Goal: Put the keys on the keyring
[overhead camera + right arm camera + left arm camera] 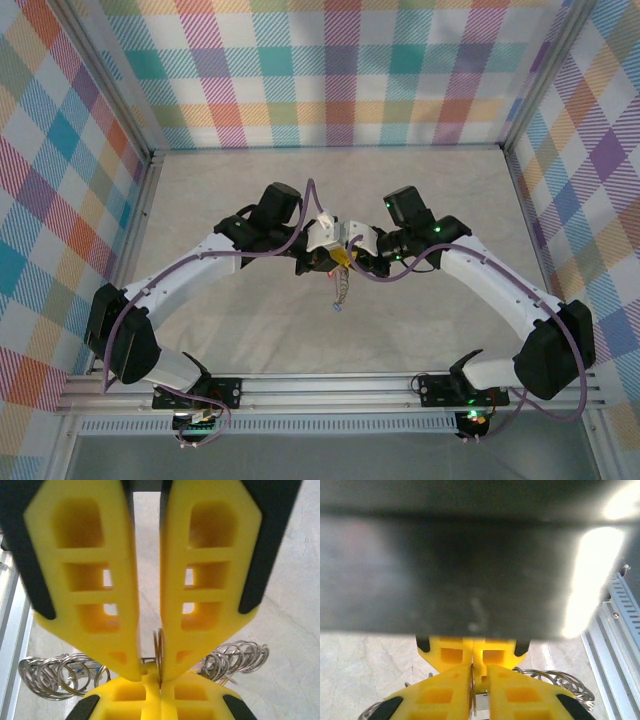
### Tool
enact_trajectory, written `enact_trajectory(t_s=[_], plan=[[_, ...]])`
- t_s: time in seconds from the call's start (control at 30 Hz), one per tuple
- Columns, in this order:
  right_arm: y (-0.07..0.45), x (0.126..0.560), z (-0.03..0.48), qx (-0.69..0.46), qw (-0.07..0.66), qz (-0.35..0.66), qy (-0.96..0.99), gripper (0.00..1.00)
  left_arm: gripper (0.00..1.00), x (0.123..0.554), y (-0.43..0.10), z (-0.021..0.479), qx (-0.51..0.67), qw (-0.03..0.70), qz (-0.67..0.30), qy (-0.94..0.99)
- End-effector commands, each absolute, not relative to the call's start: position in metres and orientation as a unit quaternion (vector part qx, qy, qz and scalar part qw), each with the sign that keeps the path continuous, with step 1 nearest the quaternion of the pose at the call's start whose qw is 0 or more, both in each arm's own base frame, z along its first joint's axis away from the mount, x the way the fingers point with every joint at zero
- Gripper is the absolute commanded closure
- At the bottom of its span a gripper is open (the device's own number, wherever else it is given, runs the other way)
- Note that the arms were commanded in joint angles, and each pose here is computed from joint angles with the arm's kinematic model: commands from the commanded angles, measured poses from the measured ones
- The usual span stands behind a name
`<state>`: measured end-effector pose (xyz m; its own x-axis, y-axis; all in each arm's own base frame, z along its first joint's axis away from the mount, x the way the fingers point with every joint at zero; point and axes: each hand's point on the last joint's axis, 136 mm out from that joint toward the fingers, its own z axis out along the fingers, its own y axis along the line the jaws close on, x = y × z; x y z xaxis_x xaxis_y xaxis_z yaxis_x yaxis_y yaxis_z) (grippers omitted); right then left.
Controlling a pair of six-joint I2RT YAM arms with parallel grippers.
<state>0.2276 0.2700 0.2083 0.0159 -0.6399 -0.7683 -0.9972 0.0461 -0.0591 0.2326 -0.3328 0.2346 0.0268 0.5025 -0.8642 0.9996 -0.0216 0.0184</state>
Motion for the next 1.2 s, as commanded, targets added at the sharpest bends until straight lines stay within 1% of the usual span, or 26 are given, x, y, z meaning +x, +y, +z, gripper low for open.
enact_trajectory(t_s=[0.0, 0.07, 0.23, 0.6, 0.73, 1.1, 1.13, 1.17], plan=[[0.277, 0.225, 0.231, -0.638, 0.364, 0.284, 0.615, 1.00, 0.92, 0.223, -0.334, 0.237, 0.630, 0.331, -0.371, 0.597], [0.277, 0.226, 0.232, -0.638, 0.366, 0.284, 0.615, 1.00, 0.92, 0.222, -0.333, 0.236, 0.633, 0.329, -0.369, 0.596], [0.277, 0.225, 0.232, -0.639, 0.367, 0.282, 0.615, 1.00, 0.85, 0.221, -0.330, 0.233, 0.634, 0.323, -0.365, 0.600], [0.277, 0.226, 0.231, -0.638, 0.369, 0.283, 0.614, 1.00, 0.81, 0.223, -0.327, 0.229, 0.629, 0.320, -0.362, 0.609], [0.277, 0.225, 0.230, -0.639, 0.368, 0.284, 0.613, 1.00, 0.75, 0.226, -0.327, 0.228, 0.625, 0.320, -0.361, 0.614], [0.277, 0.224, 0.231, -0.639, 0.373, 0.284, 0.610, 1.00, 0.75, 0.231, -0.326, 0.225, 0.619, 0.318, -0.362, 0.621], [0.277, 0.224, 0.231, -0.639, 0.373, 0.284, 0.610, 1.00, 0.76, 0.231, -0.326, 0.224, 0.618, 0.317, -0.362, 0.621], [0.277, 0.224, 0.231, -0.639, 0.374, 0.284, 0.609, 1.00, 0.80, 0.230, -0.326, 0.226, 0.619, 0.317, -0.365, 0.619]])
